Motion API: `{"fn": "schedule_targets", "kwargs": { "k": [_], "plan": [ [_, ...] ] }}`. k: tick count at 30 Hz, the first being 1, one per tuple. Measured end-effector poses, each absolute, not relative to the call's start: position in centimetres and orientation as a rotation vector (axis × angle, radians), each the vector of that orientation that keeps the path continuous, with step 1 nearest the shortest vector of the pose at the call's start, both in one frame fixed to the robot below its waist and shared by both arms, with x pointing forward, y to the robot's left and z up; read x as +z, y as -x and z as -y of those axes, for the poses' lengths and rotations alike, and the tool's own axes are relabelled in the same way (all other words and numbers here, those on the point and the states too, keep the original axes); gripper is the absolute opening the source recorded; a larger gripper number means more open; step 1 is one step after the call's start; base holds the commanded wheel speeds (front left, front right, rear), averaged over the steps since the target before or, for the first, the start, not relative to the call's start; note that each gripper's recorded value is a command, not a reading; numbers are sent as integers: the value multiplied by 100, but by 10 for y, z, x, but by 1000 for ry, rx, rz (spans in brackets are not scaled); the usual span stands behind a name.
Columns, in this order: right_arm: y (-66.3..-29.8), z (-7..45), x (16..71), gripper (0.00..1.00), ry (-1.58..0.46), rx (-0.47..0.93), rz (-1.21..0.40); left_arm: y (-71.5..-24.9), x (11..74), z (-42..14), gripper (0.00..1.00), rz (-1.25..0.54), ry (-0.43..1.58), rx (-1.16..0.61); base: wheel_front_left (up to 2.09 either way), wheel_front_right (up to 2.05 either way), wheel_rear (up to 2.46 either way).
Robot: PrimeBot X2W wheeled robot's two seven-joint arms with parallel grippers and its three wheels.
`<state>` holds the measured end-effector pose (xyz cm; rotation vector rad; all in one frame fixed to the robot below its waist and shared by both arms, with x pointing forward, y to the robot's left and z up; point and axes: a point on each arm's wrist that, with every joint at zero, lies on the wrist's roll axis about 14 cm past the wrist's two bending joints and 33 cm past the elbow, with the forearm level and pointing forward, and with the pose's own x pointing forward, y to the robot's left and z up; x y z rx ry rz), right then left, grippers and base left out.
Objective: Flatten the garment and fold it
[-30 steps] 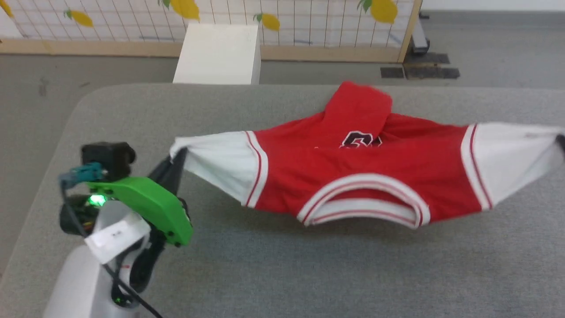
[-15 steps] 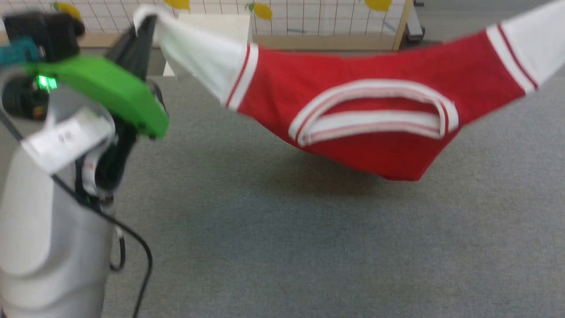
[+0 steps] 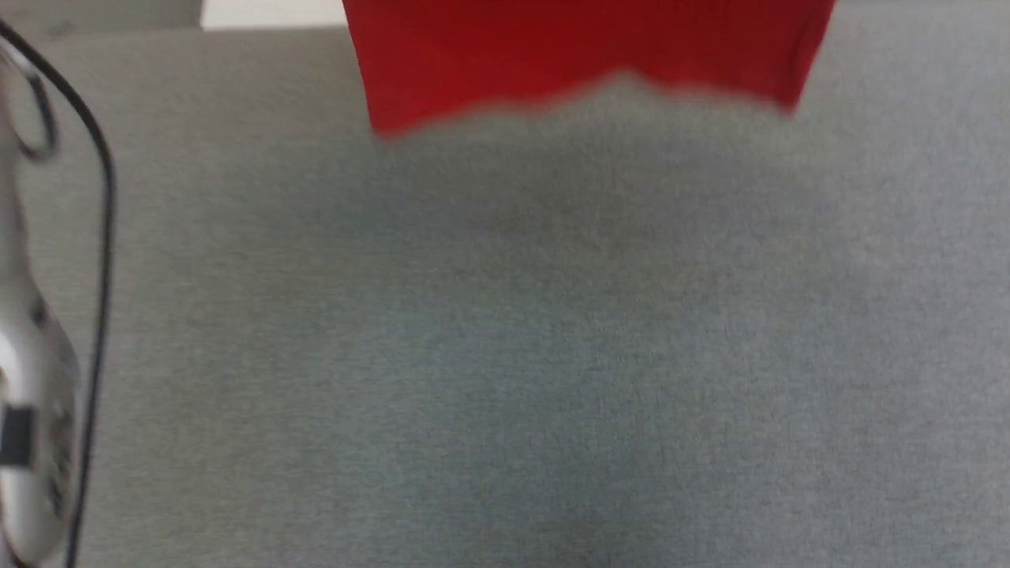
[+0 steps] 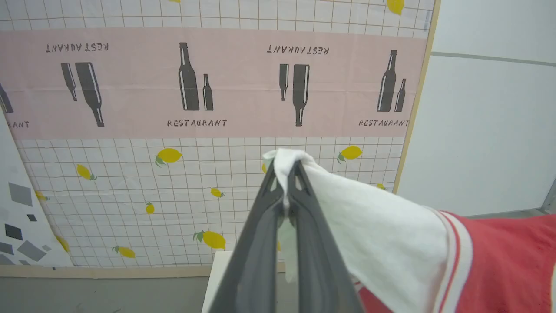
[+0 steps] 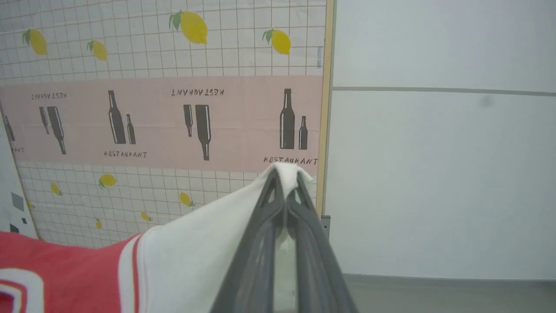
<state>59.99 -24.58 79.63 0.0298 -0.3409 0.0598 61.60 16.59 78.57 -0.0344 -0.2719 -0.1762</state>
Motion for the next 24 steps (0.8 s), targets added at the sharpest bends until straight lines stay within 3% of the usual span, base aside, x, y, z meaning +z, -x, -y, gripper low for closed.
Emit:
{"fn": "schedule_targets", "kwargs": {
  "k": [5, 12, 18, 24],
  "plan": [
    [-634, 251, 801, 0, -37, 17, 418, -654, 795, -164, 0, 373, 81, -154, 0, 0, 0],
    [-674, 253, 762, 0, -49, -7, 376, -694, 757, -148, 0, 372, 131, -166, 0, 0, 0],
    [-702, 230, 700, 0, -32, 35, 249, -718, 696, -148, 0, 264, 135, -167, 0, 0, 0],
    [-702, 212, 621, 0, 3, 84, 60, -713, 622, -154, 0, 104, 111, -166, 0, 0, 0]
  ]
}}
